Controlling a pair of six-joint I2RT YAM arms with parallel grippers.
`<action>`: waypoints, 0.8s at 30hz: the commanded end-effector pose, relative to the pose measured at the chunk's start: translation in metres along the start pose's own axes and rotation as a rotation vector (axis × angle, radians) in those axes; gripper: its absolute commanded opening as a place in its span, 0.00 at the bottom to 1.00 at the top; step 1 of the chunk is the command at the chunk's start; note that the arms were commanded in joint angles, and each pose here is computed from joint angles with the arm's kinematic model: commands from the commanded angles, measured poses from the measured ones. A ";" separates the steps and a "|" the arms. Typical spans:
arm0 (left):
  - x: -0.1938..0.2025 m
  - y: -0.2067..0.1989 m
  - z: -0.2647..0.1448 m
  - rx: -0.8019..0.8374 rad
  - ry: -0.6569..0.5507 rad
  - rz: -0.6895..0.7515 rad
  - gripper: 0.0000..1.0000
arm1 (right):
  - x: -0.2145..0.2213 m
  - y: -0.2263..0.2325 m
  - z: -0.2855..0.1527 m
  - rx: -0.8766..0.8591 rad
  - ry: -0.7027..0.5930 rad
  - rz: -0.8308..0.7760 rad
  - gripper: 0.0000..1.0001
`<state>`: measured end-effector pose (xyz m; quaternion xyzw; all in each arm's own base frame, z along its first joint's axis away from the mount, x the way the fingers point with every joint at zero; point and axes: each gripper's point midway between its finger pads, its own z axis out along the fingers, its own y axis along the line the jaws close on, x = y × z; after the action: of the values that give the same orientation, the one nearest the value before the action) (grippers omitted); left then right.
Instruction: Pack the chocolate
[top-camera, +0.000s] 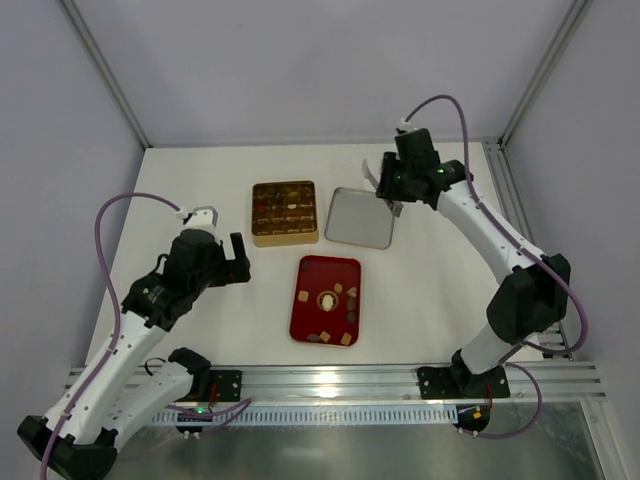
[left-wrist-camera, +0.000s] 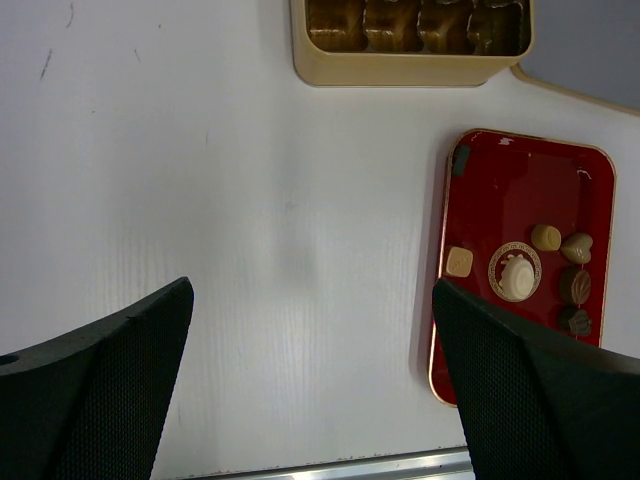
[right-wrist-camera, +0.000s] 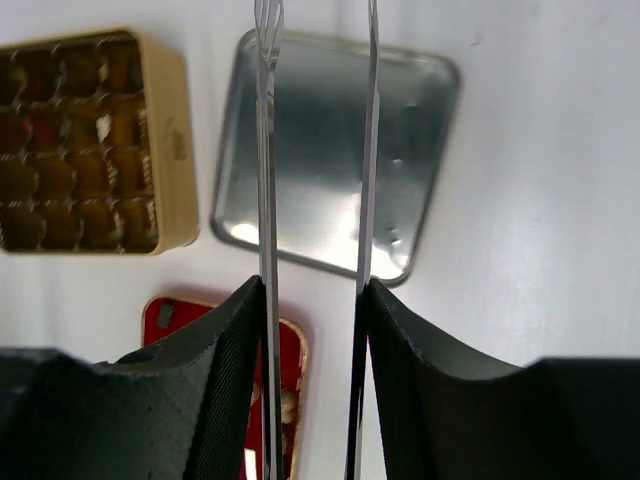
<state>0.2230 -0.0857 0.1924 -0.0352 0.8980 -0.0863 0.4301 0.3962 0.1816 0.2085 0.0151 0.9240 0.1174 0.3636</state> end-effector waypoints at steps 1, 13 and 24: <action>-0.007 -0.004 -0.002 0.027 -0.032 -0.005 1.00 | -0.006 -0.061 0.000 0.085 -0.050 0.103 0.47; -0.008 -0.009 -0.005 0.061 -0.041 -0.006 1.00 | 0.013 -0.200 0.026 0.318 -0.024 0.326 0.50; -0.009 -0.010 -0.008 0.071 -0.053 -0.009 1.00 | 0.042 -0.216 0.061 0.335 0.092 0.312 0.59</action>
<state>0.2184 -0.0911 0.1993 -0.0283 0.8923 -0.1103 0.4368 0.4075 -0.0120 0.0906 0.2245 0.9335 0.0120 0.2793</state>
